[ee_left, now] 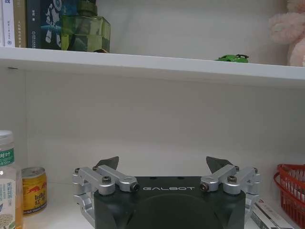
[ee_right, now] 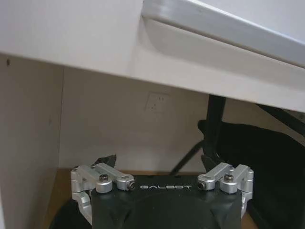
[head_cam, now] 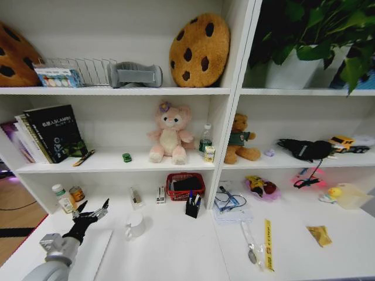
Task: Organize the objects on the table.
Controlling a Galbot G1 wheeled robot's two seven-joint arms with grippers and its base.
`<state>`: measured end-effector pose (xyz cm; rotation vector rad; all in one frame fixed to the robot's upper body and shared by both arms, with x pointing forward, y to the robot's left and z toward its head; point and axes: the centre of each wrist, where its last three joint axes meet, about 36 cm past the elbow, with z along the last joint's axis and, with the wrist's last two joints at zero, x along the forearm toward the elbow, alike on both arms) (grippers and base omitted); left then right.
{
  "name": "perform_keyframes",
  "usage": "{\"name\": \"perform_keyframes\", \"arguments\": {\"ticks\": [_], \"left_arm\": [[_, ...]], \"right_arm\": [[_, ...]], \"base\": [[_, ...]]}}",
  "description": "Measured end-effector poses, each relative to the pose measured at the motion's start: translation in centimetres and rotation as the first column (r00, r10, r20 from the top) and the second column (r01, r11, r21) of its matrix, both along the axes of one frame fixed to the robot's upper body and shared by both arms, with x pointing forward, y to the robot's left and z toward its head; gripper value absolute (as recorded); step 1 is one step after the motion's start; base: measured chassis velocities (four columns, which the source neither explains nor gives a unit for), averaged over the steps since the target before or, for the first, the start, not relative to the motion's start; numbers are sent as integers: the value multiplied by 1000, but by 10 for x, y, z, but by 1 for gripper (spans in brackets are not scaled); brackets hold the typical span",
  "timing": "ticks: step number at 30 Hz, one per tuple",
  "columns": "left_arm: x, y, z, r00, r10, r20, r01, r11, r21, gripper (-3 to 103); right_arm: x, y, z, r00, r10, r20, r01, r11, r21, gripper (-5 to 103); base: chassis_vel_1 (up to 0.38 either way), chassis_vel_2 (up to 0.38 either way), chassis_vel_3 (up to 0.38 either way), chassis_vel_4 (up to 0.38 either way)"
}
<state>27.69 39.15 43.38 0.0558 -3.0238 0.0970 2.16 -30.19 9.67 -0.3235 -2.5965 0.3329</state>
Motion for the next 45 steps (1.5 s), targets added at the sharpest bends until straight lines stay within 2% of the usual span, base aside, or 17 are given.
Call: {"name": "perform_keyframes", "arguments": {"ticks": [5,7,15,21,25,26,33,34,35,38,42,43,45], "left_arm": [[0,0,0,1000,0,0,0,1000,0,100],[0,0,0,1000,0,0,0,1000,0,100],[0,0,0,1000,0,0,0,1000,0,100],[0,0,0,1000,0,0,0,1000,0,100],[0,0,0,1000,0,0,0,1000,0,100],[0,0,0,1000,0,0,0,1000,0,100],[0,0,0,1000,0,0,0,1000,0,100],[0,0,0,1000,0,0,0,1000,0,100],[0,0,0,1000,0,0,0,1000,0,100],[0,0,0,1000,0,0,0,1000,0,100],[0,0,0,1000,0,0,0,1000,0,100],[0,0,0,1000,0,0,0,1000,0,100],[0,0,0,1000,0,0,0,1000,0,100]], "right_arm": [[-27,0,16,1000,-26,-14,26,1000,1,100],[-43,-1,34,999,-47,-13,47,999,10,100],[-68,5,89,998,-59,32,58,998,37,100],[-75,1,139,996,-22,88,19,999,36,100],[-66,0,192,981,32,189,-37,999,24,100],[-66,0,192,981,32,189,-37,999,24,100],[-26,6,232,950,85,300,-98,995,29,100],[5,6,246,929,118,350,-137,990,31,100],[5,6,246,929,118,350,-137,990,31,100],[58,10,281,895,155,418,-193,980,51,100],[104,14,312,892,172,418,-229,969,90,100],[104,14,312,892,172,418,-229,969,90,100],[134,10,321,885,194,423,-262,959,110,100]], "base": [[0,0,0,0],[0,0,0,0],[0,0,0,0],[0,0,0,0],[0,0,0,0],[0,0,0,0],[0,0,0,0],[0,0,0,0],[0,0,0,0],[0,0,0,0],[0,0,0,0],[0,0,0,0],[0,0,0,0]]}}
